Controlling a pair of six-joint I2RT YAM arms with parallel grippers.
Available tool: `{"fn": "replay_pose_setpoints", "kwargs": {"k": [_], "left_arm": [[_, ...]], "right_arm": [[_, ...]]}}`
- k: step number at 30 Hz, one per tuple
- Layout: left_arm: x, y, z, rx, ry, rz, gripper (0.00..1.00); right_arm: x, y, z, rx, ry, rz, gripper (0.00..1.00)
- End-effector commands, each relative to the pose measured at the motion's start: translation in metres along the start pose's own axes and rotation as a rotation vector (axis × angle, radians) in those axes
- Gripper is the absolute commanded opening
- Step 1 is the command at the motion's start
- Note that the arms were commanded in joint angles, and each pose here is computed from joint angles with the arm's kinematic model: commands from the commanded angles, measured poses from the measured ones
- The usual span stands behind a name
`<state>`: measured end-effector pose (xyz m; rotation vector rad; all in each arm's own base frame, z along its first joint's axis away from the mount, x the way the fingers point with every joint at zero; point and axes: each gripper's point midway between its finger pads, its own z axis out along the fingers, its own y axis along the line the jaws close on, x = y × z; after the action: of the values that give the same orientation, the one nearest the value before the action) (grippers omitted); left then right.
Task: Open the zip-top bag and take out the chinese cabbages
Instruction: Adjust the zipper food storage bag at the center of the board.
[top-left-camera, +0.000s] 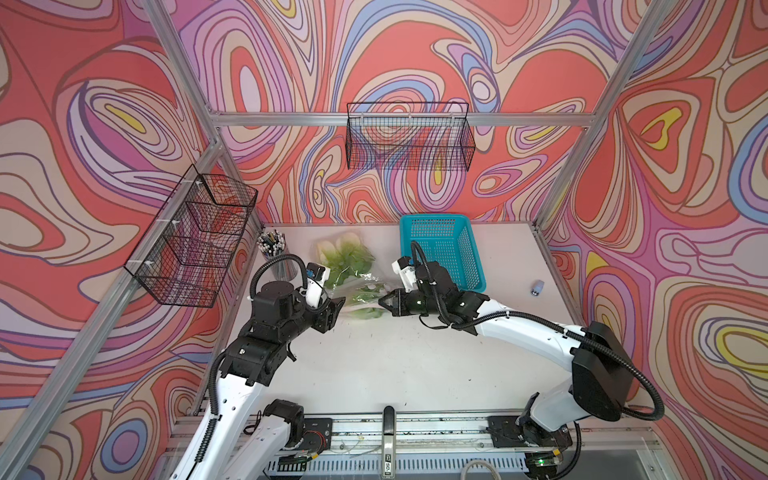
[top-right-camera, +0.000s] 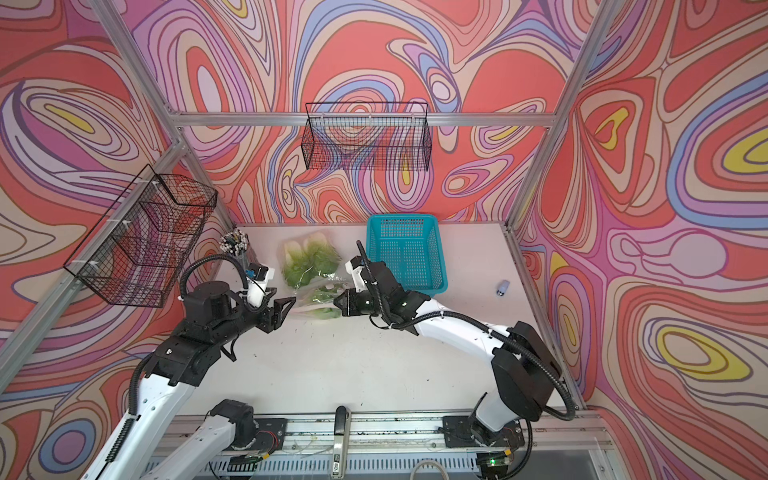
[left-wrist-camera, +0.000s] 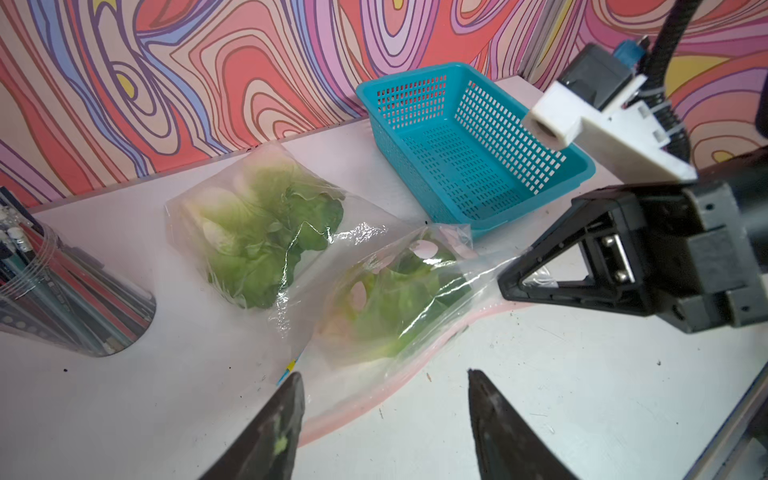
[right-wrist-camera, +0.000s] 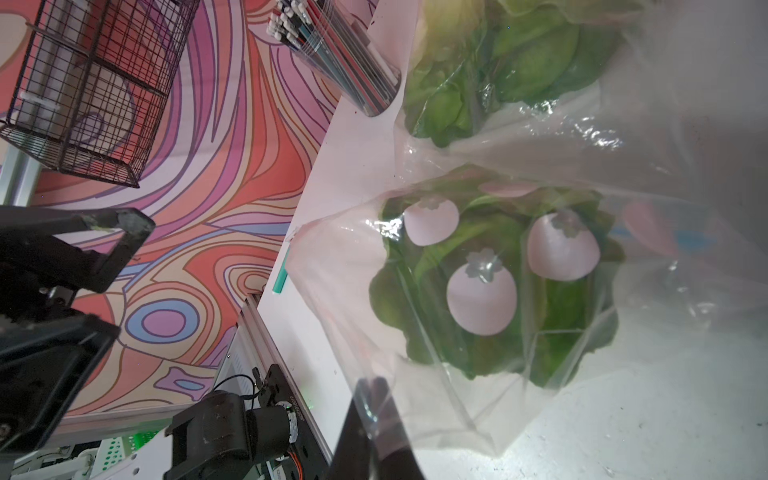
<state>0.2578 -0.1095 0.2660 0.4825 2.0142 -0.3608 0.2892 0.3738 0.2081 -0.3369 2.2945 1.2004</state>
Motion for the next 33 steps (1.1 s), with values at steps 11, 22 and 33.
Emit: {"fn": "replay_pose_setpoints", "kwargs": {"k": [11,22,33], "left_arm": [[0.014,0.000,0.011,-0.020,0.083,0.274,0.65],[0.036,0.011,0.037,-0.103,0.193,0.454,0.68],[0.056,0.011,0.056,-0.112,0.202,0.587,0.70]], "right_arm": [[-0.013,0.005,0.007,-0.161,0.091,0.127,0.00],[-0.009,0.008,0.005,-0.206,0.145,0.148,0.00],[-0.007,0.005,0.004,-0.247,0.170,0.174,0.00]]}}
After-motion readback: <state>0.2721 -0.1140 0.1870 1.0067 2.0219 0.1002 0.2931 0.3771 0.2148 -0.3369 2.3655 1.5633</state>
